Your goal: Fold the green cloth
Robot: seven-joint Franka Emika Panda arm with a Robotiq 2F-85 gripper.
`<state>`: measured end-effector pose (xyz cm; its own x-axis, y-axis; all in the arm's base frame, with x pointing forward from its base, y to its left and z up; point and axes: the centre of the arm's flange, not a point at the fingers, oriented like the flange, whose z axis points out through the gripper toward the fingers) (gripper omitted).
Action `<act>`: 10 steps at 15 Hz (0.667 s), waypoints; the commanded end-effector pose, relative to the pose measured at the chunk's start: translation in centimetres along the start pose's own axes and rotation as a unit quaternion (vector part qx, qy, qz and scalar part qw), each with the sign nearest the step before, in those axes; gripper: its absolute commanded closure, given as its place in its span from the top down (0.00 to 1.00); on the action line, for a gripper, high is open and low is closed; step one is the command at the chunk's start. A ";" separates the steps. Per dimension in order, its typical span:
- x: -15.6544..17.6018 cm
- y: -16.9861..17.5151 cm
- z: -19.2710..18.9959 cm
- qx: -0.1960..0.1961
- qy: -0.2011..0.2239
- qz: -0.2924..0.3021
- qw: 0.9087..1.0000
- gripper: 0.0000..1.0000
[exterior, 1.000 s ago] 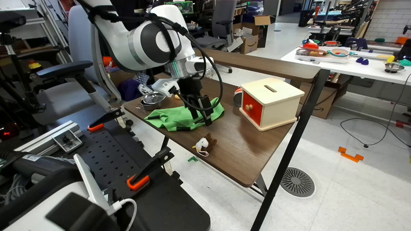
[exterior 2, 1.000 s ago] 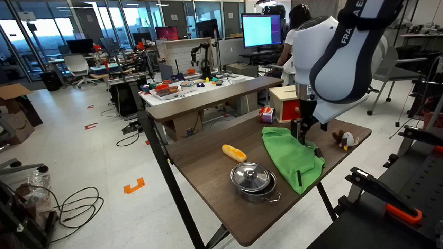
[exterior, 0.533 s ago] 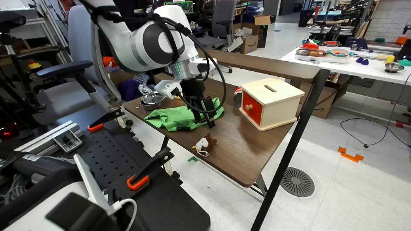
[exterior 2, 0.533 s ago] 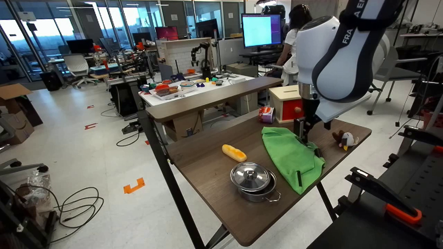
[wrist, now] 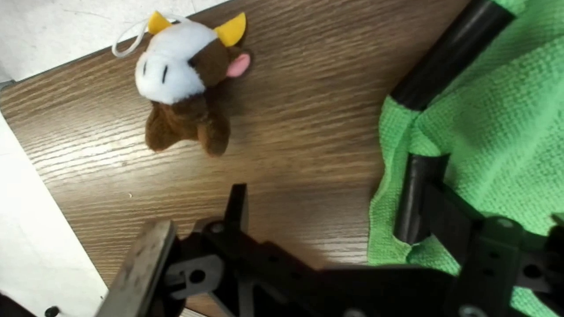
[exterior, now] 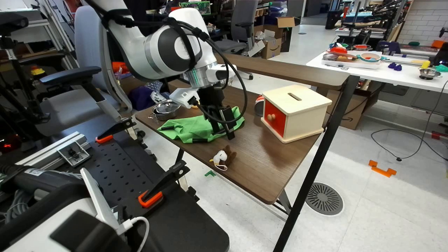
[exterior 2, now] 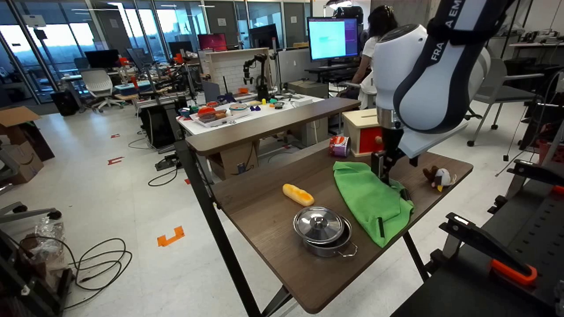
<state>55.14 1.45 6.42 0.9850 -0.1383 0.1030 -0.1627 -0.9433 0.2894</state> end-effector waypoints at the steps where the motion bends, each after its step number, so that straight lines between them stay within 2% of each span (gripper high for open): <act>1: 1.0 -0.6 0.5 -0.006 -0.008 -0.004 1.000 1.00; 10: 1.6 -1.2 1.0 -0.012 -0.010 -0.005 1.000 1.00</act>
<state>56.08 1.90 5.69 0.9874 -0.1320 0.0878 -0.1527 -0.9406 0.3033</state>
